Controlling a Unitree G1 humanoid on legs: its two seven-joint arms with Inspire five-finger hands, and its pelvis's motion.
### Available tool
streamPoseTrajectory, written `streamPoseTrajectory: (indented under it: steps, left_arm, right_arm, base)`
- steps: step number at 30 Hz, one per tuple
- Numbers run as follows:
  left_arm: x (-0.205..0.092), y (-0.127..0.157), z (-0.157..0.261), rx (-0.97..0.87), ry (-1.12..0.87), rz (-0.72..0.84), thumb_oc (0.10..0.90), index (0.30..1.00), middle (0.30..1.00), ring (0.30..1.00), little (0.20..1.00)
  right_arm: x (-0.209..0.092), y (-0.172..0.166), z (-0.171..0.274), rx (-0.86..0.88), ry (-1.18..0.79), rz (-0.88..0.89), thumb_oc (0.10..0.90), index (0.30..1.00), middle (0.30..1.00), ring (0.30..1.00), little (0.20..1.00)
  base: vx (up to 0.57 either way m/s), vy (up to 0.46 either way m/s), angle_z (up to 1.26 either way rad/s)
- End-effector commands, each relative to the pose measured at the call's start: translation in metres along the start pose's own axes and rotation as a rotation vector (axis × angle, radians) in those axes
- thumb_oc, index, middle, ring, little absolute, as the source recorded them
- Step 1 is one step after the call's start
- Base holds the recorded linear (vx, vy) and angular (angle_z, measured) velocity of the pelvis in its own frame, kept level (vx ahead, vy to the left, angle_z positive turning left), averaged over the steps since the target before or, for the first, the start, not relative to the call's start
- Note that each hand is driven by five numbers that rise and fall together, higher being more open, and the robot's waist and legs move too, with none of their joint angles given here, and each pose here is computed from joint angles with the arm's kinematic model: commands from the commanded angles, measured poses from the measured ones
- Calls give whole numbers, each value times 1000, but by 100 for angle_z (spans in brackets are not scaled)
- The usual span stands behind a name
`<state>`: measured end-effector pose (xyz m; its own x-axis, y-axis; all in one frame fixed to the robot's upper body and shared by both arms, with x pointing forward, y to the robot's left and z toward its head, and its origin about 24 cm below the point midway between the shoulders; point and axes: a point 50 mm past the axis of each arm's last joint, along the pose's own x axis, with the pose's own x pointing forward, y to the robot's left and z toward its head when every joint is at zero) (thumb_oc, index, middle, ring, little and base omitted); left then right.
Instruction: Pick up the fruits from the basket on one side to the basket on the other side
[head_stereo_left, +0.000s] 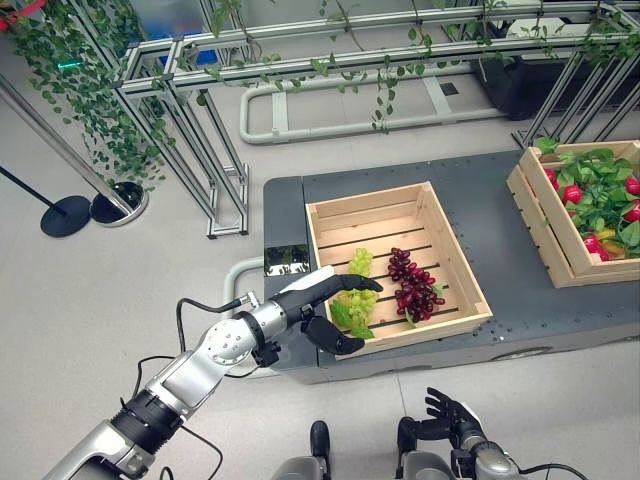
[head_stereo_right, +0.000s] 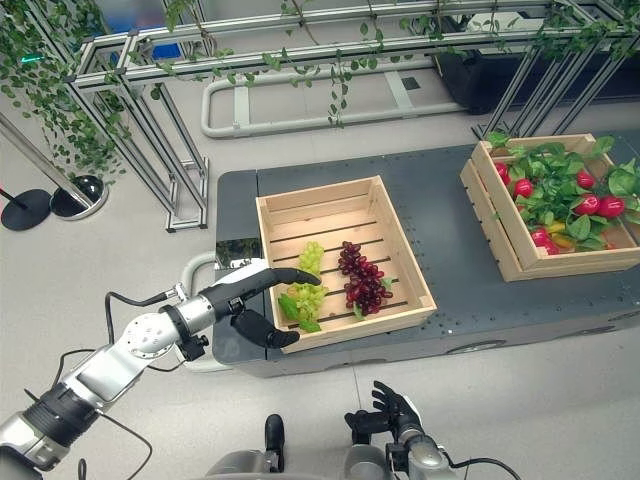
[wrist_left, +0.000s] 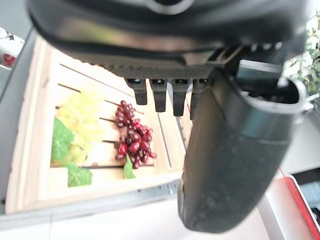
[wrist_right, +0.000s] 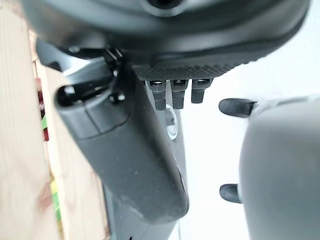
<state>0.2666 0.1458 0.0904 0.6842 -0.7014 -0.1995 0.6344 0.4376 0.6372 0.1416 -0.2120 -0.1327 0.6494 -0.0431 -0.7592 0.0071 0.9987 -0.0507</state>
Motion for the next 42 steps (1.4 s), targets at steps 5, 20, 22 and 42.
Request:
streamPoseTrajectory:
  steps: [5, 20, 22, 42]
  left_arm:
    - [8, 56, 55, 269, -182, 275, 800, 900, 900, 900, 900]
    - [30, 94, 47, 588, -155, 862, 800, 900, 900, 900, 900]
    - [37, 99, 48, 664, -145, 888, 800, 900, 900, 900, 900]
    - [70, 136, 79, 1200, -19, 889, 800, 900, 900, 900, 900]
  right_arm:
    - [-1, -9, 20, 6, -121, -23, 800, 900, 900, 900, 900]
    - [5, 22, 91, 19, -385, 159, 800, 900, 900, 900, 900]
    - [5, 25, 97, 15, -398, 176, 800, 900, 900, 900, 900]
    - [6, 36, 134, -71, -487, 205, 800, 900, 900, 900, 900]
  base:
    - [8, -3, 1]
    - [-84, -16, 1]
    - [-95, 0, -1]
    - [-15, 23, -8]
